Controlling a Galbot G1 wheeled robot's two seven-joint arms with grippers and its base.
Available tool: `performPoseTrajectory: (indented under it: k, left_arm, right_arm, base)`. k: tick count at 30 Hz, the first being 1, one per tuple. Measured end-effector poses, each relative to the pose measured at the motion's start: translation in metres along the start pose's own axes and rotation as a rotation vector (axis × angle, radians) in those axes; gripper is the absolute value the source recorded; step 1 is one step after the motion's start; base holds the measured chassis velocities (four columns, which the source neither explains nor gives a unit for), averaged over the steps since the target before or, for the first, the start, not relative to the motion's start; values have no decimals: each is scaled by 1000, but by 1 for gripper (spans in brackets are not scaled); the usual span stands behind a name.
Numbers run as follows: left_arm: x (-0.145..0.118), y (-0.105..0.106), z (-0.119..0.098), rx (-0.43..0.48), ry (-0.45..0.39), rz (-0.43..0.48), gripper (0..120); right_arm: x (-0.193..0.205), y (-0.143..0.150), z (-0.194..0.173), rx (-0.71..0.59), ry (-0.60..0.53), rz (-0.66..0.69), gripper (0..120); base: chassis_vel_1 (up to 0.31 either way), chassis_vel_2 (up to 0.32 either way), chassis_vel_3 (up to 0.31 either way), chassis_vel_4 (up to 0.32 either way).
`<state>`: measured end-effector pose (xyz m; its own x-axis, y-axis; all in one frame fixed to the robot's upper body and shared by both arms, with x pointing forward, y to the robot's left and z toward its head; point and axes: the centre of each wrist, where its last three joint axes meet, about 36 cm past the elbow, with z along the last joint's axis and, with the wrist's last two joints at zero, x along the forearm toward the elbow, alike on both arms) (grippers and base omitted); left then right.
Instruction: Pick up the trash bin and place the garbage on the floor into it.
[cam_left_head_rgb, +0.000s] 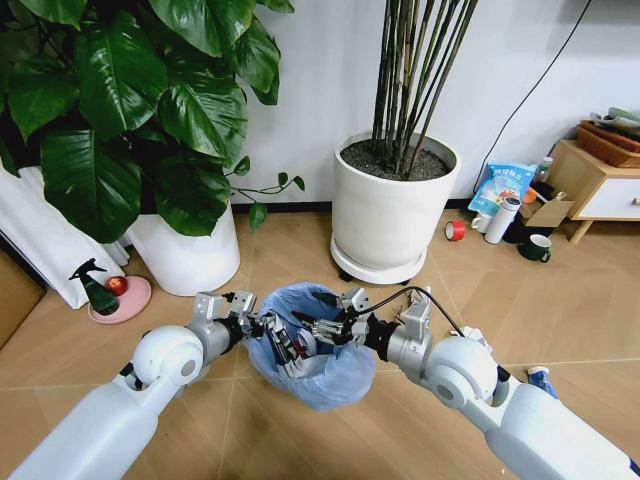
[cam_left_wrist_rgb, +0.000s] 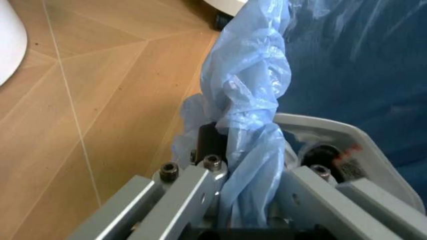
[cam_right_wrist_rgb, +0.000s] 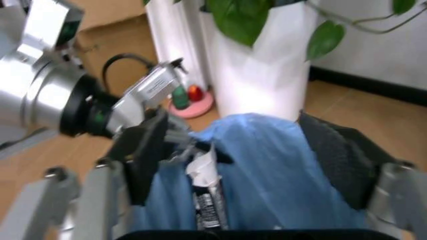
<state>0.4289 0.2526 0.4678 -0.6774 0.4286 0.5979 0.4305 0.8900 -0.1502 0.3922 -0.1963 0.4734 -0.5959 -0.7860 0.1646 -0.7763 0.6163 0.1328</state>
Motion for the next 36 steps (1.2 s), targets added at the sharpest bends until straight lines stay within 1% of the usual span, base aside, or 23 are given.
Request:
performPoseTrajectory:
  k: [1,2,5,6,8,11,12,16,17,19,22,27,36]
  left_arm:
    - [1,1,1,3,-1,-2,0]
    - [1,1,1,3,-1,-2,0]
    - [5,5,5,13,0,-20,0]
    - [7,6,7,17,0,-27,0]
    - [8,7,8,19,-1,-32,0]
    - [13,11,9,27,-8,-49,0]
    - [13,11,9,27,-8,-49,0]
    - [24,18,9,34,-21,-76,0]
    - [24,18,9,34,-21,-76,0]
    - [32,22,10,35,-27,-94,0]
    - [37,24,10,33,-31,-102,0]
    - [40,25,10,31,-31,-102,0]
    - [42,26,10,25,-29,-98,0]
  right_arm:
    - [2,-3,-2,5,-9,20,81]
    - [2,-3,-2,5,-9,20,81]
    - [13,-14,-7,21,-32,89,95]
    - [18,-18,-9,30,-41,124,98]
    - [21,-20,-9,33,-47,150,99]
    - [33,-26,-8,39,-62,258,100]
    - [33,-26,-8,39,-62,258,100]
    - [40,-34,0,47,-59,353,100]
    - [40,-34,0,47,-59,353,100]
    - [45,-39,9,43,-53,399,100]
    - [56,-43,22,35,-47,465,100]
    - [67,-48,34,20,-42,516,100]
    - [78,-59,41,21,-36,547,100]
  base:
    - [0,0,0,0]
    - [0,0,0,0]
    - [0,0,0,0]
    - [0,0,0,0]
    - [0,0,0,0]
    - [0,0,0,0]
    - [0,0,0,0]
    - [0,0,0,0]
    - [0,0,0,0]
    - [0,0,0,0]
    - [0,0,0,0]
    - [0,0,0,0]
    - [0,0,0,0]
